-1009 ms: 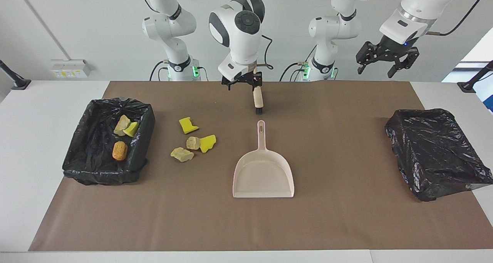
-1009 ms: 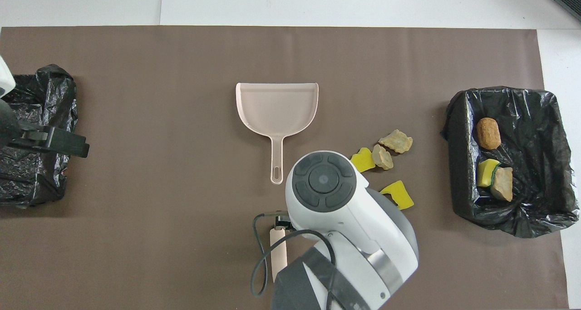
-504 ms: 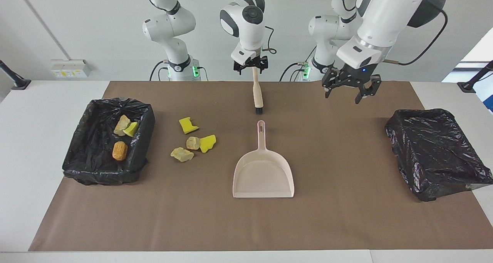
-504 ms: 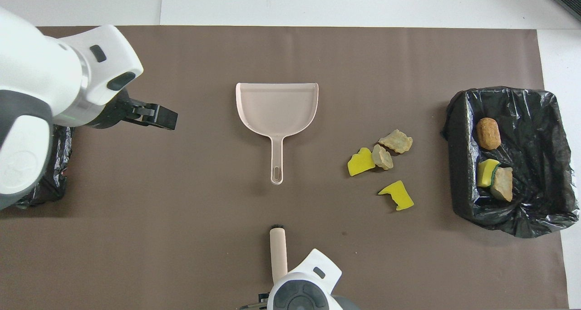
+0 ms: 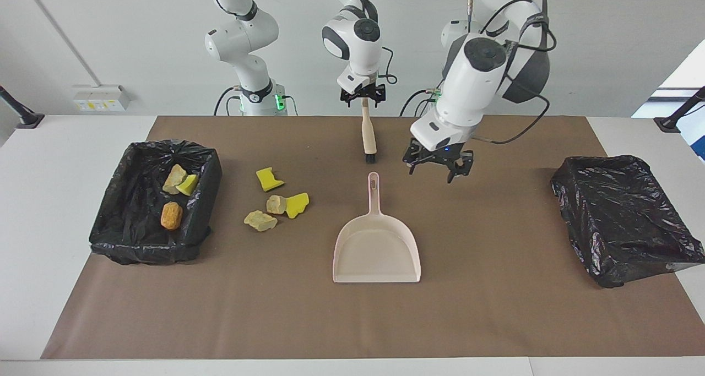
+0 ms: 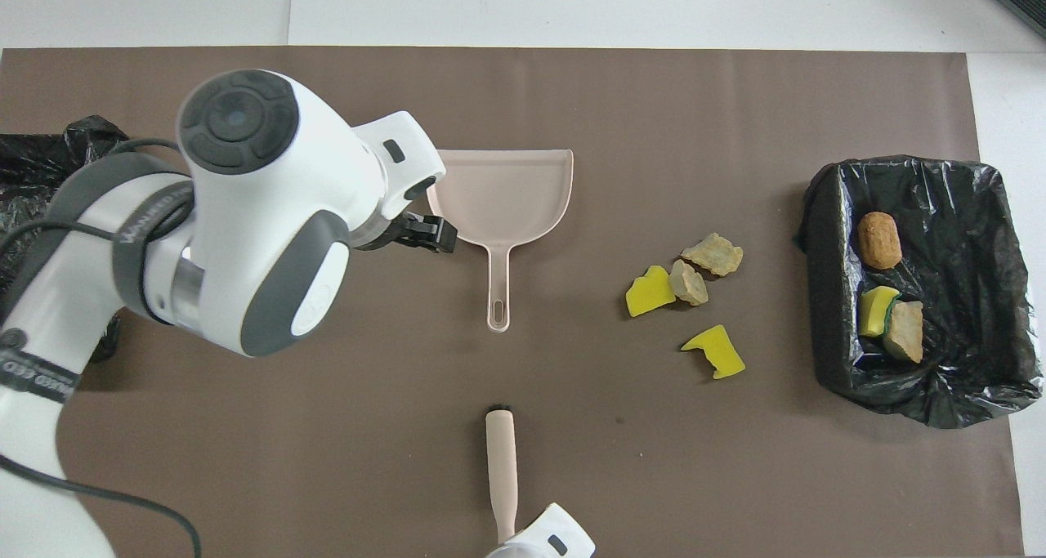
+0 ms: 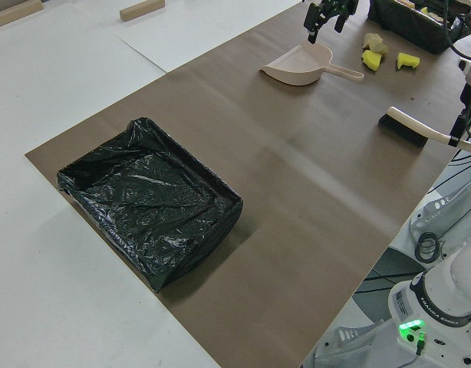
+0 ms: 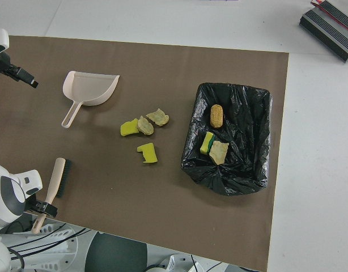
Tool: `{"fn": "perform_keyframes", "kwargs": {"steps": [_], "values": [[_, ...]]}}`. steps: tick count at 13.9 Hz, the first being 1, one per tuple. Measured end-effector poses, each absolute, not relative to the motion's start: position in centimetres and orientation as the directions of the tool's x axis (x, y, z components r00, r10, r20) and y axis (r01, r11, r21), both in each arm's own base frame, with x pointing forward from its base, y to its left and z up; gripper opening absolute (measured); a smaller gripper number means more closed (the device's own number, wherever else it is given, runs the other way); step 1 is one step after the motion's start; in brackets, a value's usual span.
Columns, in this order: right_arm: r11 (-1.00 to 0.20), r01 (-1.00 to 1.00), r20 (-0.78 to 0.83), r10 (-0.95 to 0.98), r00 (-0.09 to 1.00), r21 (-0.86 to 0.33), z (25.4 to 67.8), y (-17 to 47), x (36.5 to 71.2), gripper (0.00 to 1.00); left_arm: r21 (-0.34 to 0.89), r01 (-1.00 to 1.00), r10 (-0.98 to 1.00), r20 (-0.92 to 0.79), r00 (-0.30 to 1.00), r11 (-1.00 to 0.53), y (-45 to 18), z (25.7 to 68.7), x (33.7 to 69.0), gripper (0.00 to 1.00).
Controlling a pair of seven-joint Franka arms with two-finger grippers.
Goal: Sweep and dump trash in bin
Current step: 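Grasp the dustpan handle with the left gripper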
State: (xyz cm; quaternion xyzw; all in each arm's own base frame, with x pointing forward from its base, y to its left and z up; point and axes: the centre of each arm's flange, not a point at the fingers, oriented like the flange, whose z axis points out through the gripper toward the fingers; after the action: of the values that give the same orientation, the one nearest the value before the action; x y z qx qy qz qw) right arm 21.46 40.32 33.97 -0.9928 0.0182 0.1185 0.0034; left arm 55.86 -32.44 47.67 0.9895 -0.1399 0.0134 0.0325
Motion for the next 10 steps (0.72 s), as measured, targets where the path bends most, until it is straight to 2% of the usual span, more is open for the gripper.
{"fn": "perform_keyframes", "kwargs": {"steps": [2,4,8,10], "values": [[-0.999,-0.048,-0.243,-0.048,0.969,0.004,33.8,40.8,20.3,1.00,0.054,-0.258,-0.257,0.022,0.966,-0.965,-37.1,43.5,54.7,1.00],[-0.999,-0.044,-0.245,-0.045,0.969,0.012,33.6,41.0,19.5,0.96,0.038,-0.229,-0.229,0.007,0.973,-0.973,-39.3,40.8,54.0,1.00],[-0.999,-0.046,-0.234,-0.044,0.971,0.000,33.5,41.1,19.5,0.43,0.014,-0.168,-0.167,0.029,0.986,-0.986,-41.3,36.6,54.0,1.00],[-0.997,-0.071,-0.223,-0.066,0.973,-0.013,33.6,41.2,19.7,0.27,0.014,-0.155,-0.155,0.030,0.987,-0.988,-41.2,35.5,54.5,0.96]]}}
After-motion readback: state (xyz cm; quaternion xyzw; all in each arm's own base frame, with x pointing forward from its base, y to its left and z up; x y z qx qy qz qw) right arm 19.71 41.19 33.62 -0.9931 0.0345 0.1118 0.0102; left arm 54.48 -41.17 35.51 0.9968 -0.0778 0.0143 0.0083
